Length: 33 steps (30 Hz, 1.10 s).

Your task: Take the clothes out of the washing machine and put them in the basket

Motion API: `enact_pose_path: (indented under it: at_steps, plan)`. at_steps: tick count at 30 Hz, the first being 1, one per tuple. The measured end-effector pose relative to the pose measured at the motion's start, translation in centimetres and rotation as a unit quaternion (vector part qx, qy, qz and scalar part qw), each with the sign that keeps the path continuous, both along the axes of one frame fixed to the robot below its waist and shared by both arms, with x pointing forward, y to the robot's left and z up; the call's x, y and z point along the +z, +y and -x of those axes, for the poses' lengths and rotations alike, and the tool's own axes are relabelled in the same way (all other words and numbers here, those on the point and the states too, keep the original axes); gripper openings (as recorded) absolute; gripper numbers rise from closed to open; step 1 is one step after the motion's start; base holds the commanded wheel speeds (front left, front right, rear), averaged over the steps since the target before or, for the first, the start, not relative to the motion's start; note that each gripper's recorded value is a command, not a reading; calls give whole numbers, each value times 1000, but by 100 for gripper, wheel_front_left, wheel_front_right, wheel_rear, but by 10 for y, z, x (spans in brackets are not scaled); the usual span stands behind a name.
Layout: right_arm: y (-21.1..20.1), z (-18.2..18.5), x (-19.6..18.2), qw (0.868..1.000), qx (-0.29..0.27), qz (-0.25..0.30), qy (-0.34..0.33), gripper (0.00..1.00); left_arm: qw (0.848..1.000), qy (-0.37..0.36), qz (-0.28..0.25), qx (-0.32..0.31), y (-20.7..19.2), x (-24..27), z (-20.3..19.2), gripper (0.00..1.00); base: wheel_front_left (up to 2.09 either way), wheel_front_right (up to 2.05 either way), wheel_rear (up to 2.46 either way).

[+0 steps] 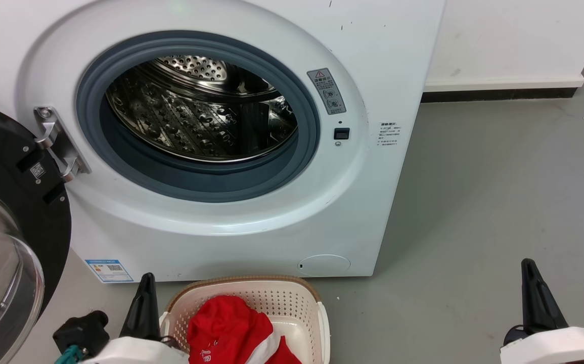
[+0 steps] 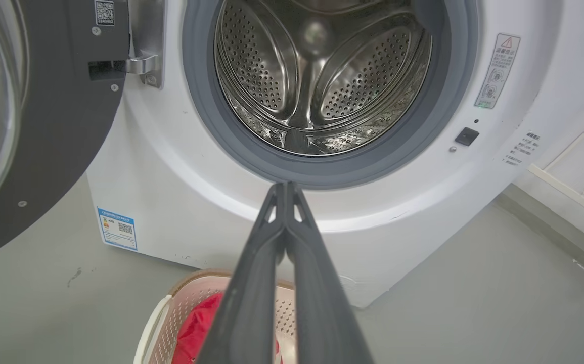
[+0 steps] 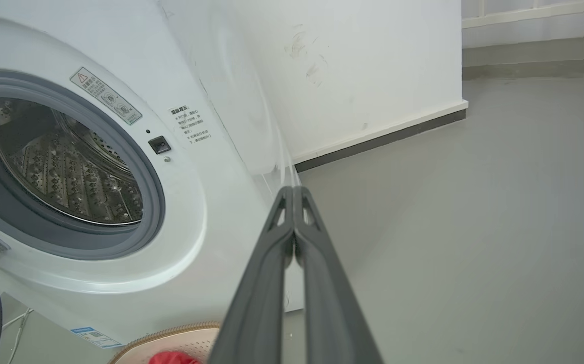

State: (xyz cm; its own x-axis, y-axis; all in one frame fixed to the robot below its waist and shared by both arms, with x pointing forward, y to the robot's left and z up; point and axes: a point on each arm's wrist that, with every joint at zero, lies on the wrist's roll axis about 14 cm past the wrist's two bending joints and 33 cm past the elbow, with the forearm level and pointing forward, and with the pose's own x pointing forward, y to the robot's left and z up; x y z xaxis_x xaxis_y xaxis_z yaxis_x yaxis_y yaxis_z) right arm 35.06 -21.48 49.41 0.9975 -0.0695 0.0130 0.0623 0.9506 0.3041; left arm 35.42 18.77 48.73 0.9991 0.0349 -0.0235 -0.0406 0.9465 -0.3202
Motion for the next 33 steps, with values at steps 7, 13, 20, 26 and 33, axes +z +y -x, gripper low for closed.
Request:
enact_pose_path:
  at_steps: [7, 13, 20, 26, 33]
  plan:
    - [-1, -4, 1, 998, -5, -63, 0, 0, 998, 5, 62, 8, 4, -1, -3, 0, 0, 0, 0]
    - [-2, -6, -2, 993, -9, -115, 4, 0, 994, 7, 112, 12, 5, 0, -7, 0, 0, 0, 0]
    - [-1, -9, -3, 984, -11, -177, 6, 0, 985, 13, 173, 16, 7, -1, -10, 0, 0, 0, 0]
    - [-1, -13, -1, 976, -10, -219, 2, 0, 976, 17, 215, 19, 8, -3, -11, 0, 0, 0, 0]
    - [0, -14, -4, 964, -11, -266, 6, 0, 965, 15, 261, 20, 9, -1, -15, 0, 0, 0, 0]
